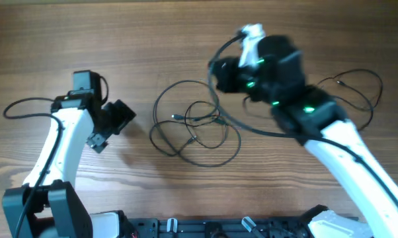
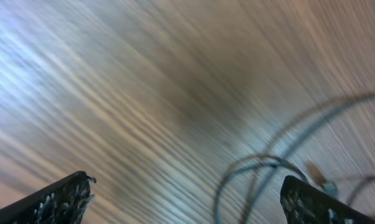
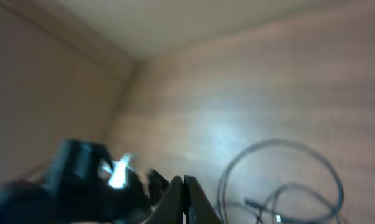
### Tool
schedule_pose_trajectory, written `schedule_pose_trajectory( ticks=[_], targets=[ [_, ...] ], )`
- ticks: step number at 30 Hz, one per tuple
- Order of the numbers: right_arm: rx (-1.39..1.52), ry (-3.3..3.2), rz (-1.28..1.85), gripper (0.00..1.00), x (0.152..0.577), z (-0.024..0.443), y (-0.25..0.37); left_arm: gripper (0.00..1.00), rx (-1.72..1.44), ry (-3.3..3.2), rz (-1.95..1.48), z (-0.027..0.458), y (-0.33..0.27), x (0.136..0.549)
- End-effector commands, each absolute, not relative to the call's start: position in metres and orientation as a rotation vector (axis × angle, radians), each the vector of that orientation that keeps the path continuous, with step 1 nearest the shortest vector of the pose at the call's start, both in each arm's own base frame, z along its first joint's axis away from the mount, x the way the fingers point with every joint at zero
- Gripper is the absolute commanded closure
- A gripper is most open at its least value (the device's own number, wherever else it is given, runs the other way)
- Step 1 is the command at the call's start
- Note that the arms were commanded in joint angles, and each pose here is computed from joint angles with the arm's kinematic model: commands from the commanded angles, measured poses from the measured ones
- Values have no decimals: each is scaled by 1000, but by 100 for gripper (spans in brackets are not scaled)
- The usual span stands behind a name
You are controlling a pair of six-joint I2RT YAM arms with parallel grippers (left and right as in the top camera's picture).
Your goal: Untangle cables
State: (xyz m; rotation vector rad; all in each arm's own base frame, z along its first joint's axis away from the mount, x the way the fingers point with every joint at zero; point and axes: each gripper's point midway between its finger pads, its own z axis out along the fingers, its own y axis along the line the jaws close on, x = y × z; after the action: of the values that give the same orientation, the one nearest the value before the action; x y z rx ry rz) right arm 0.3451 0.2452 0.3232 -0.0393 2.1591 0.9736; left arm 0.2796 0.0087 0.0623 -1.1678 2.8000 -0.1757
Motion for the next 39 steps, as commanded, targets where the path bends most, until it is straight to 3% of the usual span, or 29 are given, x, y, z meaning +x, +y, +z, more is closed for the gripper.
schedule_pose_trajectory(
  ticks=[1,2,6,11,14,16,21,25,29,32,35,39],
  targets=[
    [-66,2125,996,95,340,343,236,0,-1015,2841,-245,61,-22,287],
    [-58,2166,987,95,339,333,236,0,-989,2838,-251,62,-26,290],
    [-1,2555,872,75,320,238,240,0,-959,2818,-267,63,-30,297],
    [-78,2865,857,63,298,150,280,1,-959,2809,-231,63,-26,298],
    [-75,3033,784,46,283,95,296,1,-968,2794,-132,62,-14,297],
    [-101,3109,795,44,273,69,307,0,-974,2782,-79,61,-6,296],
    [-133,3161,748,44,269,31,319,0,-1117,2735,-61,61,24,293],
    [70,3126,535,44,285,14,300,0,-1220,2720,-40,60,43,284],
    [22,2951,664,45,318,22,323,0,-1232,2728,-40,59,43,281],
    [58,2930,692,53,322,24,328,0,-1233,2731,-39,59,43,280],
    [112,2942,677,72,318,20,331,0,-1233,2731,-39,59,43,280],
    [138,2967,641,74,313,6,333,0,-1234,2735,-43,59,42,280]
  ],
)
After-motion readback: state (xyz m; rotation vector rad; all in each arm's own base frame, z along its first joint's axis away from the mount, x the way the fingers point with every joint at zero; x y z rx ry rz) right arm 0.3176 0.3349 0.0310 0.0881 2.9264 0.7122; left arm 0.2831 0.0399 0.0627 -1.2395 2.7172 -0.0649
